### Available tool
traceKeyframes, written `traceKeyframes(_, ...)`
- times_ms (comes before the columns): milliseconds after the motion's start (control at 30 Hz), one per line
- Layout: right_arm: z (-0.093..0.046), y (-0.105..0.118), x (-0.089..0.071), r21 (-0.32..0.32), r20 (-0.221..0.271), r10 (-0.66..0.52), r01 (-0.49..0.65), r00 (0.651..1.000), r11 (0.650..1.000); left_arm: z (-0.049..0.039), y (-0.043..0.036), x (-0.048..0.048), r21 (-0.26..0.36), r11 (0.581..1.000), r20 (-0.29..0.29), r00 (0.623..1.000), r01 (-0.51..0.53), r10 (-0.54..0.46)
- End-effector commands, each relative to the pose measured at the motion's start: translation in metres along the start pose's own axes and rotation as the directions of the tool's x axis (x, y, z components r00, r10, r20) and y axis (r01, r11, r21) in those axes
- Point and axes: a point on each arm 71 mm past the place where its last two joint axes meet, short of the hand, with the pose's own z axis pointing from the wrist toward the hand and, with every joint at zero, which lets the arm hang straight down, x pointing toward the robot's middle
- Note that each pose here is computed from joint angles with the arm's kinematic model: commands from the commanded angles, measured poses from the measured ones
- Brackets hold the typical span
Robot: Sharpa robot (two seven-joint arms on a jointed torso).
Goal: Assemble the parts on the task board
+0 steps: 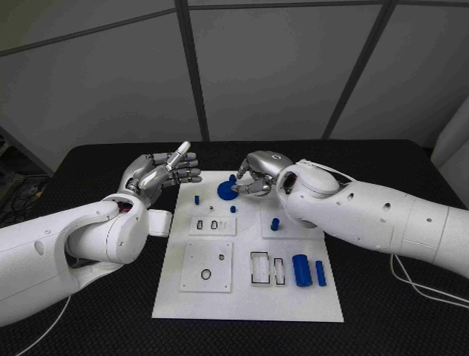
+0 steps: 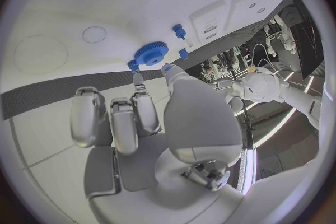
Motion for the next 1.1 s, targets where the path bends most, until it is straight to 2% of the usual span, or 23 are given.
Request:
traceKeyframes(33, -0.011, -0.005, -0.014, -0.052, 0.128, 0.089, -0.083, 0.988, 0.995, 0.0002, -0.0016, -0.0010, 0.009, 1.000, -0.008, 1.000, -0.004, 0.004)
traceKeyframes(267, -0.049, -0.040, -0.029, -0.054, 0.115, 0.210, -0.205, 0.971, 0.977, 0.0001, -0.0016, -0.0046, 0.009, 1.000, -0.001, 1.000, -0.007, 0.007)
traceKeyframes(467, -0.077, -0.085, -0.041, -0.002, 0.100, 0.256, -0.257, 0.961, 0.966, 0.0003, -0.0013, -0.0067, 0.008, 1.000, 0.004, 1.000, -0.009, 0.009)
traceKeyframes(567, -0.086, -0.106, -0.045, 0.023, 0.100, 0.253, -0.257, 0.962, 0.966, 0.0002, -0.0013, -0.0068, 0.007, 1.000, 0.003, 1.000, -0.009, 0.009)
traceKeyframes(800, -0.096, -0.138, -0.049, 0.075, 0.097, 0.238, -0.245, 0.966, 0.967, 0.0011, -0.0005, -0.0074, 0.005, 1.000, 0.005, 1.000, -0.010, 0.010)
traceKeyframes(1100, -0.094, -0.153, -0.046, 0.108, 0.074, 0.230, -0.237, 0.970, 0.965, 0.0021, 0.0005, -0.0097, 0.003, 1.000, 0.009, 1.000, -0.012, 0.012)
